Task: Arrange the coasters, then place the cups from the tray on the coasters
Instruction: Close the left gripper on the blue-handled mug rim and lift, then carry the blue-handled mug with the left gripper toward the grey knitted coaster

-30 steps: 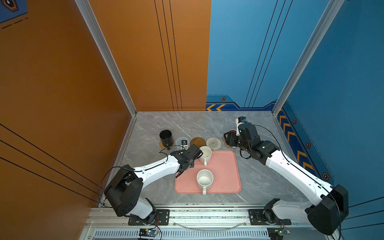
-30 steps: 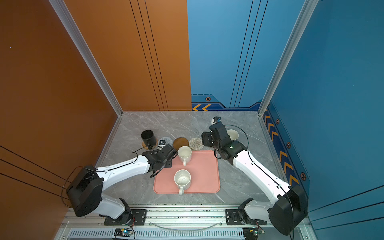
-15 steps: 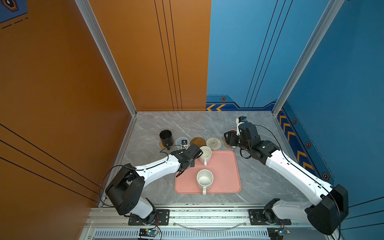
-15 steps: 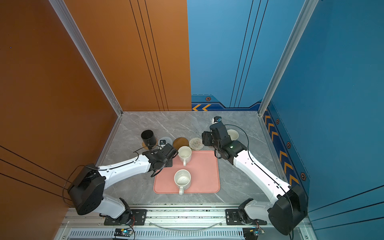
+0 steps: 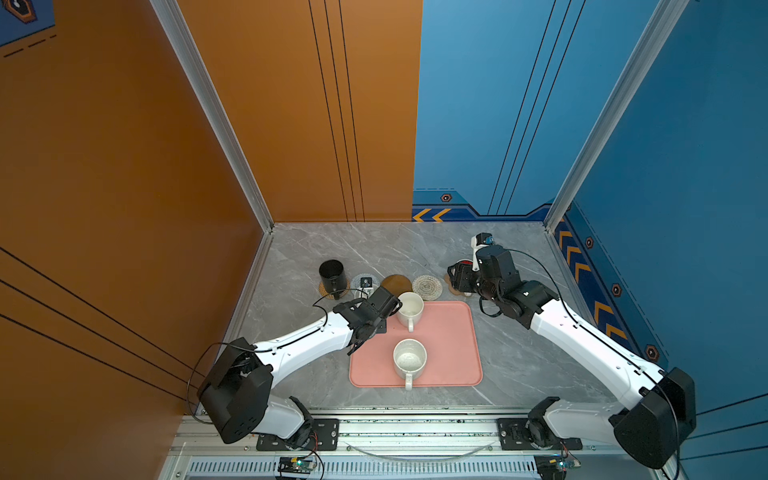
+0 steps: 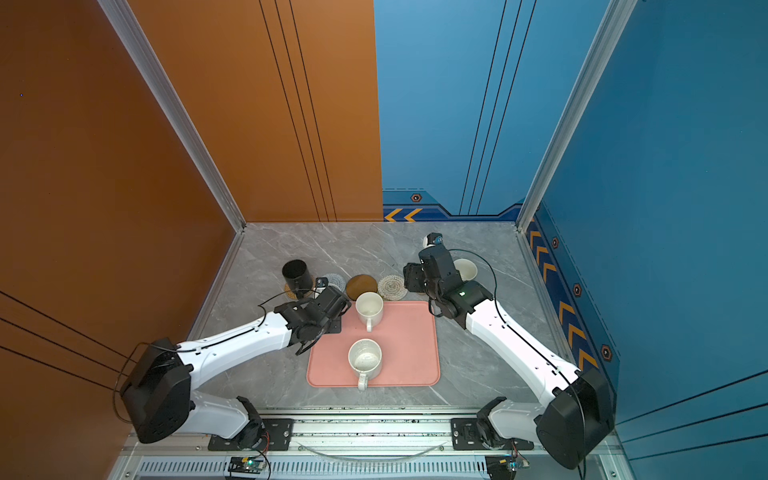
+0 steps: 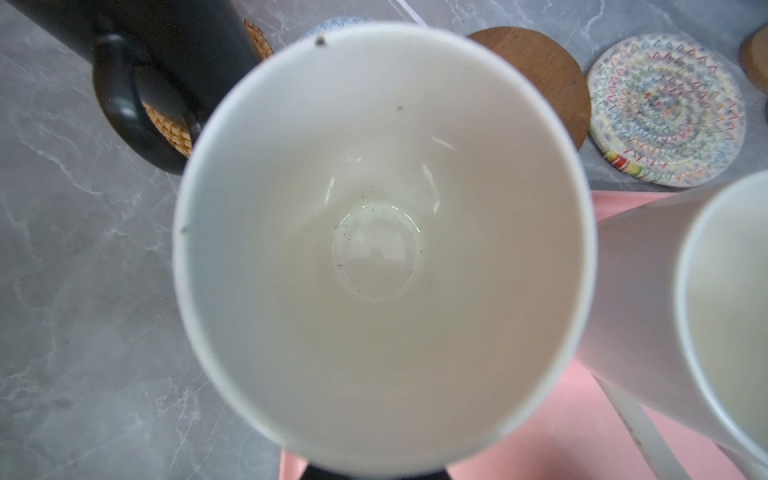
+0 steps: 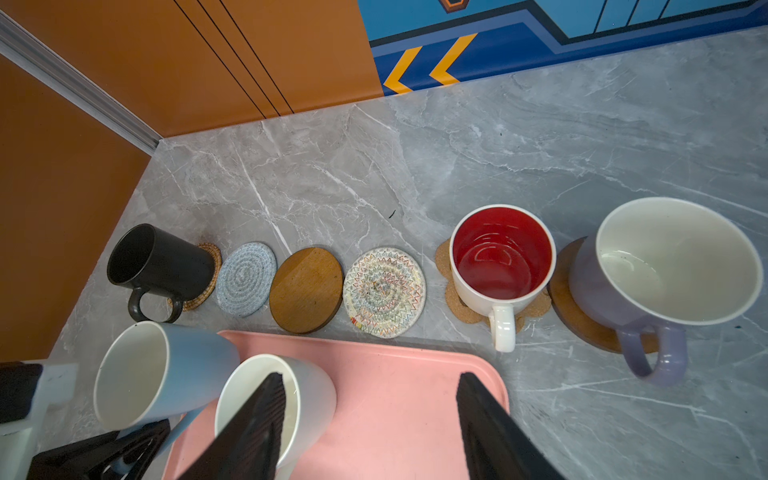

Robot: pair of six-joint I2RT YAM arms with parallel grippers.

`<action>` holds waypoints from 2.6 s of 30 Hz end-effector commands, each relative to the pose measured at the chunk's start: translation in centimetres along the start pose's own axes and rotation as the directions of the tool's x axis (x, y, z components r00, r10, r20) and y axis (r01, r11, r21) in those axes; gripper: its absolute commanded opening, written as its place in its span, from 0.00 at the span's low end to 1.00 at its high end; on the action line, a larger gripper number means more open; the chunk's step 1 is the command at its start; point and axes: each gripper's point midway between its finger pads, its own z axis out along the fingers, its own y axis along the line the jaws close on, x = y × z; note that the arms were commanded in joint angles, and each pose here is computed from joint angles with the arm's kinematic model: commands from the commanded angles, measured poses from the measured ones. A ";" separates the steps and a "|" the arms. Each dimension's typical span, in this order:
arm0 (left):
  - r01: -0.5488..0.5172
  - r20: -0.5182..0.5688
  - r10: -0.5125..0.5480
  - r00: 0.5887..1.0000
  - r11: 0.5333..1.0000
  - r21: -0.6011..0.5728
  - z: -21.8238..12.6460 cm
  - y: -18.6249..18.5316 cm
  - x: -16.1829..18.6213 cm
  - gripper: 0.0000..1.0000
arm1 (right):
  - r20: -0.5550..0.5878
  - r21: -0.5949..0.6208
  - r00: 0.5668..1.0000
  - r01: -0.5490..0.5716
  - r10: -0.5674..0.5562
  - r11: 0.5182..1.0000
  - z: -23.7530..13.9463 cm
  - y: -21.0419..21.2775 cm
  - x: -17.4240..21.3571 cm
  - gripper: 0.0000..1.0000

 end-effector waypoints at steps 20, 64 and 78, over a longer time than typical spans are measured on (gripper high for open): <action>0.053 0.107 -0.056 0.993 0.998 0.033 1.5 0.9 -9.5 0.00 | -0.015 0.000 1.000 -0.007 0.007 1.000 0.7 -0.3 0.3 0.64; 0.048 0.021 -0.048 0.999 0.999 0.003 7.5 1.2 -9.8 0.00 | -0.043 0.015 0.999 -0.004 0.004 1.000 1.5 -0.7 0.9 0.64; 0.050 -0.023 -0.049 0.999 0.999 0.011 8.4 1.2 -8.7 0.13 | -0.044 0.015 0.999 -0.003 0.004 1.000 1.5 -0.8 0.9 0.64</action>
